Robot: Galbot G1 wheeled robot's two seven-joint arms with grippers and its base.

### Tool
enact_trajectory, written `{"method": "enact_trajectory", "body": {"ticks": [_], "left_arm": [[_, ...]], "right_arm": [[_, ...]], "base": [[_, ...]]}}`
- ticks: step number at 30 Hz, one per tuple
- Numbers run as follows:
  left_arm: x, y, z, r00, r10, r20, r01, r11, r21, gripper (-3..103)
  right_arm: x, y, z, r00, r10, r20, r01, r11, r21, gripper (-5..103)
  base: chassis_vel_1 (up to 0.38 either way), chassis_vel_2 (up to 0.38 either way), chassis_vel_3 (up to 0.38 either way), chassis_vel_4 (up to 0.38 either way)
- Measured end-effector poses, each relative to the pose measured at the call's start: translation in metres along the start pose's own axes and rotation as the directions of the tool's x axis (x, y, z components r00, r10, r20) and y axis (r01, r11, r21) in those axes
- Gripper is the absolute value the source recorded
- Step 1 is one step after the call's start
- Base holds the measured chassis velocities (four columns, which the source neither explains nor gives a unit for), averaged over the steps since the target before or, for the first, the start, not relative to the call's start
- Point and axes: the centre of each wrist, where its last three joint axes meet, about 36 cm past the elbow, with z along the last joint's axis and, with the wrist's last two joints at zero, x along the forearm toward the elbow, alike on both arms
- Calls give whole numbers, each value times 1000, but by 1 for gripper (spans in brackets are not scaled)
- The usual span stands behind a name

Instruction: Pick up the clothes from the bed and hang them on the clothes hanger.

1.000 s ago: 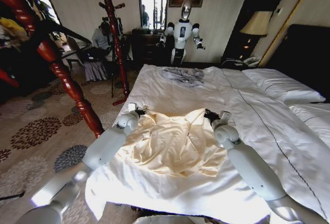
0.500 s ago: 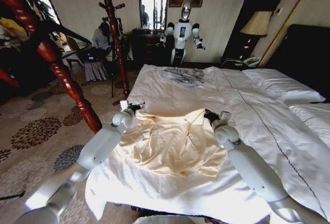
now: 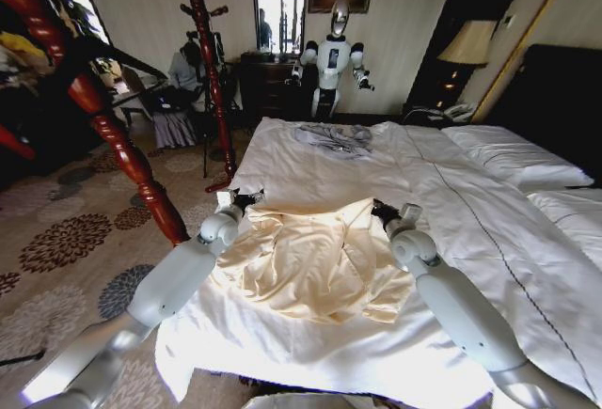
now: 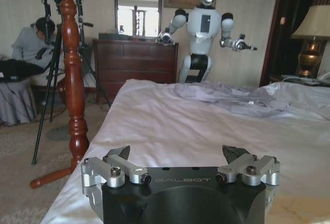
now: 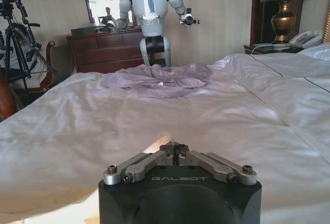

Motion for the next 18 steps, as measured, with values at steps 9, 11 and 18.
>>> {"method": "enact_trajectory", "body": {"ticks": [9,11,18], "left_arm": [[52,-9,-31,991,103,80,-109,991,72,100],[62,-14,-40,989,114,98,-122,989,81,100],[75,-35,-84,978,159,132,-170,983,75,100]], "right_arm": [[3,4,0,1000,-6,11,6,1000,14,0],[6,4,-3,1000,-8,15,7,1000,21,0],[13,5,-1,1000,-8,14,8,1000,30,0]], "base": [[0,0,0,0],[0,0,0,0],[0,0,0,0]]}}
